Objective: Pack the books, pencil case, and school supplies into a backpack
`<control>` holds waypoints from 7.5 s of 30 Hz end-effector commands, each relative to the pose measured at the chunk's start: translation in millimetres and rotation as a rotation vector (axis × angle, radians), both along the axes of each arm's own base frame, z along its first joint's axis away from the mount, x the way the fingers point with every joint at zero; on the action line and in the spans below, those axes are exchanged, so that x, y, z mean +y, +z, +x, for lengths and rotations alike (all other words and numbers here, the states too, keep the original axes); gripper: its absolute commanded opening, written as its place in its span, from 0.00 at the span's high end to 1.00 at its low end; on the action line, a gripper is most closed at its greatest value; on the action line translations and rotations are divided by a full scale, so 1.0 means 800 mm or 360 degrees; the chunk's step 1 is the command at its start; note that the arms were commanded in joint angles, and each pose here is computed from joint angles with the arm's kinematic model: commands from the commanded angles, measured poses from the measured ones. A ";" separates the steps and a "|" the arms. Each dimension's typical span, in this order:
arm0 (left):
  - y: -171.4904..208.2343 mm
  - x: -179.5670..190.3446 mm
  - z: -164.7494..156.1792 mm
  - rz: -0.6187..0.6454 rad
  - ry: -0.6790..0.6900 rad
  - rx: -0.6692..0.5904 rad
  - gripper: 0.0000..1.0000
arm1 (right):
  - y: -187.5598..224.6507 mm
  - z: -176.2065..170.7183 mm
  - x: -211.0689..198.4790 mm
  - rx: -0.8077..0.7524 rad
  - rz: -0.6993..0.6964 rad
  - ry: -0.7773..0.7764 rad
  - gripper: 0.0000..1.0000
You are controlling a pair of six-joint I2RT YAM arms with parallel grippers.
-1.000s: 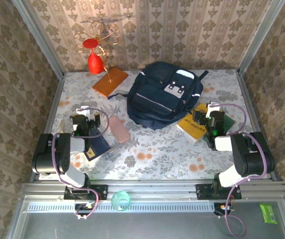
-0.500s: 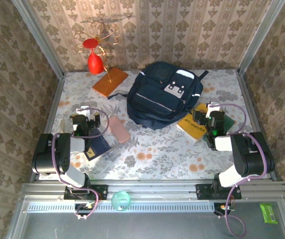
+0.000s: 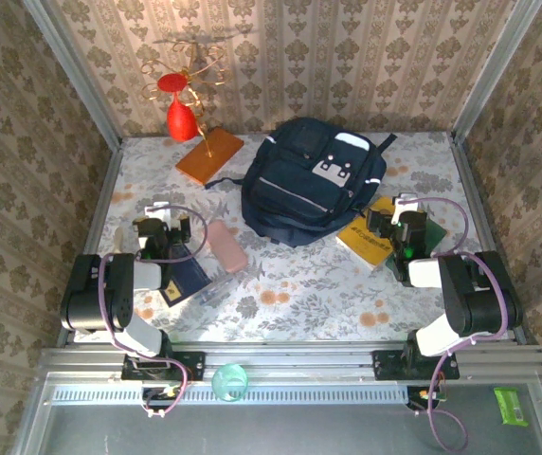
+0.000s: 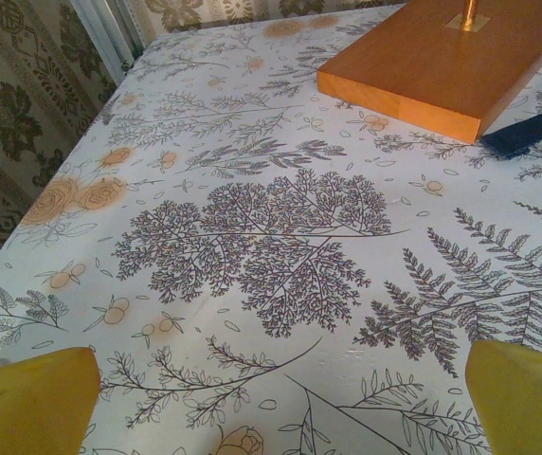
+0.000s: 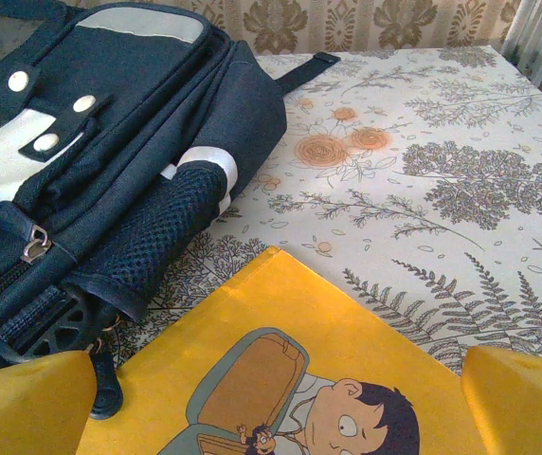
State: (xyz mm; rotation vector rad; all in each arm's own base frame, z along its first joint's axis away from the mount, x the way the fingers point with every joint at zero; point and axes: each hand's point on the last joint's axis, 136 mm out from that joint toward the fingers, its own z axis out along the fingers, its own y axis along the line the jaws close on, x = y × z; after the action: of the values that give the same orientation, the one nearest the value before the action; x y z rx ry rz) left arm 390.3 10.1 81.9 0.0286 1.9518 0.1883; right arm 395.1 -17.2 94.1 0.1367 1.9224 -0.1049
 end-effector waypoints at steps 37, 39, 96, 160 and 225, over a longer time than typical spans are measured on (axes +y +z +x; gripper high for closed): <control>0.063 -0.283 -0.019 -0.1004 -0.0590 0.0882 0.00 | 0.033 0.002 0.135 0.0810 0.0442 0.0163 0.14; 0.059 -0.300 -0.015 -0.1013 -0.0611 0.0899 0.00 | 0.022 0.008 0.129 0.0871 0.0509 0.0160 0.16; 0.033 -0.253 0.117 -0.1215 -0.0615 0.0909 1.00 | 0.118 -0.040 0.260 0.0510 0.1405 0.0550 0.88; 0.139 -0.304 -0.155 -0.0923 -0.1052 0.0434 0.31 | 0.214 -0.035 0.197 -0.0118 0.2025 0.0068 0.89; 0.087 -0.387 -0.135 -0.0585 -0.1144 0.0066 1.00 | 0.193 -0.050 0.166 -0.0180 0.1692 -0.0126 0.96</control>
State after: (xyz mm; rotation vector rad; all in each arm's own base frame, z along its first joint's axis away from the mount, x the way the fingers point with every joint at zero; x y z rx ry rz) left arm 280.1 -312.9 152.7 0.5157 1.8460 -0.6558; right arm 350.9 143.2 224.0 0.8769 1.8102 0.9422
